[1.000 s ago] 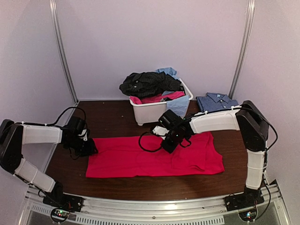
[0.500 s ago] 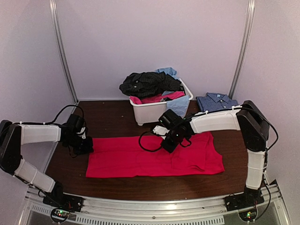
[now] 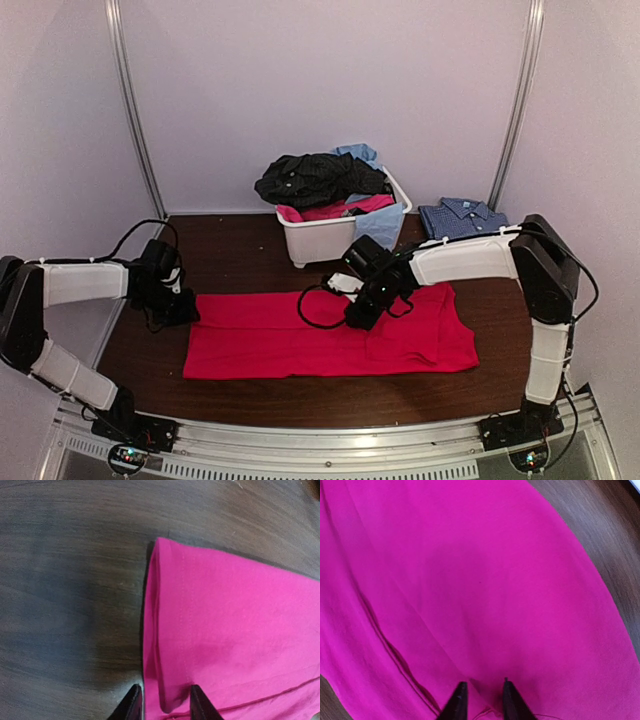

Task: Fold and stack the mixed laundry pile
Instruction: Smooth out the rectangle-folded T-shirt at the center of the board.

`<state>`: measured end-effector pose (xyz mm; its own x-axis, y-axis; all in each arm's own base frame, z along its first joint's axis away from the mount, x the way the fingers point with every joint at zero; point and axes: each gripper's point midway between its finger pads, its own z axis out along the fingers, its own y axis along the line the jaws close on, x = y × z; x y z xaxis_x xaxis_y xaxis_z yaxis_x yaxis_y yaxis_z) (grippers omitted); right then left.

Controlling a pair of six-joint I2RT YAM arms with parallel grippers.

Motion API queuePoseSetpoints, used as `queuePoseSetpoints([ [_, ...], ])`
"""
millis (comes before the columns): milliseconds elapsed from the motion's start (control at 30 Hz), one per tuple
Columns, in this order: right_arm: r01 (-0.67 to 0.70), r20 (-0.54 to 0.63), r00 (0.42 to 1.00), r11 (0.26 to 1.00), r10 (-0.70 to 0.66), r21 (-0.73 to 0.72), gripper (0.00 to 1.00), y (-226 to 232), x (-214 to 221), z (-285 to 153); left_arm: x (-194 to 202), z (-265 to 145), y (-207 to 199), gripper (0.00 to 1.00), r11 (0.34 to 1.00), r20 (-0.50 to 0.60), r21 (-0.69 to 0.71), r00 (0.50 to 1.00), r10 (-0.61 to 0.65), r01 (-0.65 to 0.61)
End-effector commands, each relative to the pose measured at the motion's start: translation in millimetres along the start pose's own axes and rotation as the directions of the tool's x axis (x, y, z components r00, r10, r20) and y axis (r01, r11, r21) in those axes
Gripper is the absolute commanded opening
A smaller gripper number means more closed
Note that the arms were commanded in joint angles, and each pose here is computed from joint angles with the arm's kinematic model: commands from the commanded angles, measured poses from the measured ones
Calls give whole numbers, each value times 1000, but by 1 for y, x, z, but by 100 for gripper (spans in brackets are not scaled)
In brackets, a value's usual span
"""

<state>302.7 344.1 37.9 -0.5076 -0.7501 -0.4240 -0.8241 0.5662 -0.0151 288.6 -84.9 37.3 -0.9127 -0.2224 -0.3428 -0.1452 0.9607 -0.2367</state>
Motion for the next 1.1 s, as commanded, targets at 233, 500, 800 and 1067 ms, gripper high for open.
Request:
queuePoseSetpoints([
  [233, -3, 105, 994, 976, 26, -218, 31, 35, -12, -45, -11, -32, -24, 40, 981, 84, 134, 988, 130, -141],
  [500, 21, 41, 999, 957, -9, -290, 29, 47, -1, -21, 14, -17, -20, 34, 987, -39, 132, 995, 94, -88],
  [800, -98, -17, 995, 976, 96, -196, 32, 29, 15, -12, -24, -28, -44, 38, 975, 69, 151, 986, 151, -160],
  [1067, -426, 130, 890, 898, 438, -110, 38, -10, 37, -68, -61, 8, -111, 36, 924, 76, 195, 944, 320, -329],
])
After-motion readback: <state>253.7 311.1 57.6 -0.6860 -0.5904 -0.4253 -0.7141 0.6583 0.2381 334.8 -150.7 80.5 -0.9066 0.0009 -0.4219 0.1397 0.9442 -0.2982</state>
